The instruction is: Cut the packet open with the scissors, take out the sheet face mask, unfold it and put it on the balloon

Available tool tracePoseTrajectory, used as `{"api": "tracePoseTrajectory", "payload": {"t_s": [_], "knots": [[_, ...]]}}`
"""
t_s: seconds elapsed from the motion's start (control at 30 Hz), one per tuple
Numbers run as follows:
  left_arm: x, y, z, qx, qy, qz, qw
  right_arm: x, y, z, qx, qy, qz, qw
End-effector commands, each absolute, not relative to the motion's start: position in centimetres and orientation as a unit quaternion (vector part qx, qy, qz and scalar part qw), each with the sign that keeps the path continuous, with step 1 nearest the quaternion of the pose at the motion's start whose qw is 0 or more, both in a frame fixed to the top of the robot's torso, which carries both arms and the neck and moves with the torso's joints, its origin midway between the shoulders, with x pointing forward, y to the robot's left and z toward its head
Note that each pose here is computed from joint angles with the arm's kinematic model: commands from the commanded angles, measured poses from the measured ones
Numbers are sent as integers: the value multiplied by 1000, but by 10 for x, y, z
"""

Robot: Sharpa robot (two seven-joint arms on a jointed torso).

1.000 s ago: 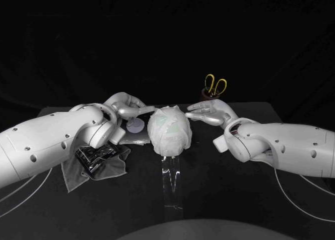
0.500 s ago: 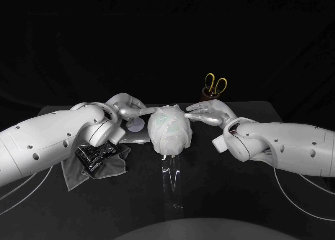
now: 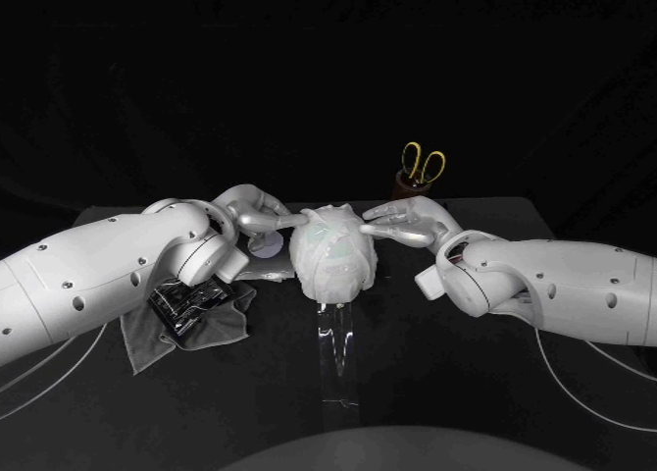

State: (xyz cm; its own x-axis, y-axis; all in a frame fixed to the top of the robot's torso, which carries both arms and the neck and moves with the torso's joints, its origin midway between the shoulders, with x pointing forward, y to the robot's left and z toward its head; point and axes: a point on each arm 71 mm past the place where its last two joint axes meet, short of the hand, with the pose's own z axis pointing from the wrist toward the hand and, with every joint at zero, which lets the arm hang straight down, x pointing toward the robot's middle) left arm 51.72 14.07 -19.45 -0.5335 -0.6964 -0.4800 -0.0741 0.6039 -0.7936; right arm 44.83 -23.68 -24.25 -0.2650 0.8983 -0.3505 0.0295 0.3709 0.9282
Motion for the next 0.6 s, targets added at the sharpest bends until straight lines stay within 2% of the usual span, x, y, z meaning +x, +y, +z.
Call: {"api": "tracePoseTrajectory", "payload": {"t_s": [0.03,0.6], "knots": [[517,138,-195,-235,800,-371,409,447,-233,-243,340,669,444,489],[516,135,-195,-238,801,-382,395,447,-231,-244,340,672,445,485]]}}
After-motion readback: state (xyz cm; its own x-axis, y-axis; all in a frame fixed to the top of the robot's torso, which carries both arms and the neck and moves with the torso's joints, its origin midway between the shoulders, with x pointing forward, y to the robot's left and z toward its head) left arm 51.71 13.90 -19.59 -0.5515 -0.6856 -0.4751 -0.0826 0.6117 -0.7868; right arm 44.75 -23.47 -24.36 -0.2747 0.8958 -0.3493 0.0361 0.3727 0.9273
